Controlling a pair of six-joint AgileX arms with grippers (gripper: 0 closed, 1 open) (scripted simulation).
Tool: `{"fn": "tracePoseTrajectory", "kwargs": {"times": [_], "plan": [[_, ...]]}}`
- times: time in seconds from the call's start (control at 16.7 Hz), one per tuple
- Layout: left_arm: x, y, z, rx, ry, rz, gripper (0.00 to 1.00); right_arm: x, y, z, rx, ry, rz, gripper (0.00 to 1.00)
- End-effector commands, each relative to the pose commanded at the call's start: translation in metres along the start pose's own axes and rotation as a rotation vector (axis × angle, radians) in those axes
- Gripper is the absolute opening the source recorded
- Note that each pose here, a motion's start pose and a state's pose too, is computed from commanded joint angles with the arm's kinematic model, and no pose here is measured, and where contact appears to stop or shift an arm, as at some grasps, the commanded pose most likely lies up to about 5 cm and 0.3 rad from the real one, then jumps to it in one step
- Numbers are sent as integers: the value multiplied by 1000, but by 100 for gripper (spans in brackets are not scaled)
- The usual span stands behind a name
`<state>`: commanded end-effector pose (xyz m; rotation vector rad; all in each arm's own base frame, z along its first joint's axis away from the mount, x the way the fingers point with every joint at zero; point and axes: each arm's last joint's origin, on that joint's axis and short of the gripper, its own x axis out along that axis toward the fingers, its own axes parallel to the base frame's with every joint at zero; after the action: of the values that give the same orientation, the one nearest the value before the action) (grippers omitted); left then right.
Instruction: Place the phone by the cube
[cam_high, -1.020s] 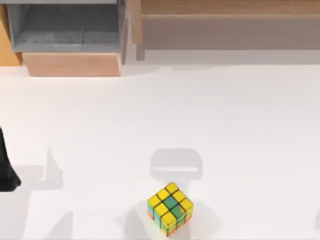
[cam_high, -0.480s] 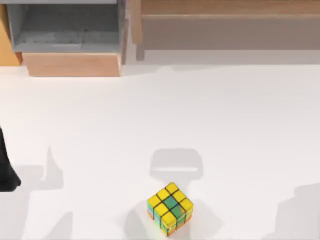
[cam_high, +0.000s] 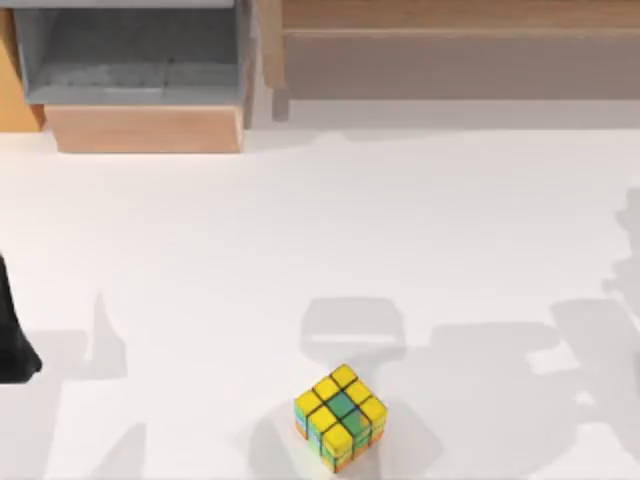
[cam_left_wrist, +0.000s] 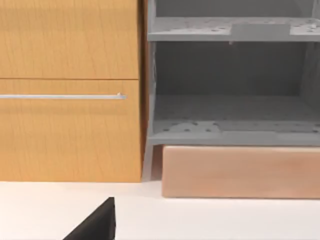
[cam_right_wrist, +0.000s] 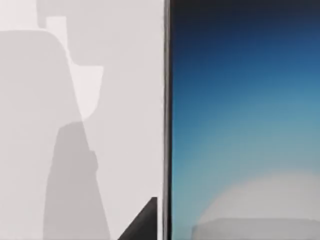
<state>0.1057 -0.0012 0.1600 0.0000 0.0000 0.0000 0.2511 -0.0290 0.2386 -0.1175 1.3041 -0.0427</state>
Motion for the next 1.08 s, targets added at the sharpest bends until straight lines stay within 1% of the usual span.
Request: {"fn": "tracePoseTrajectory", "kwargs": {"times": [0.3, 0.6, 0.84, 1.08], "plan": [[0, 0, 0, 0, 0, 0, 100, -3, 65, 12, 35, 28, 70, 0], [0, 0, 0, 0, 0, 0, 100, 0, 131, 5, 52, 102, 120, 0], [0, 0, 0, 0, 0, 0, 100, 6, 174, -11, 58, 176, 126, 0], [0, 0, 0, 0, 0, 0, 100, 12, 201, -26, 59, 232, 112, 0]]}}
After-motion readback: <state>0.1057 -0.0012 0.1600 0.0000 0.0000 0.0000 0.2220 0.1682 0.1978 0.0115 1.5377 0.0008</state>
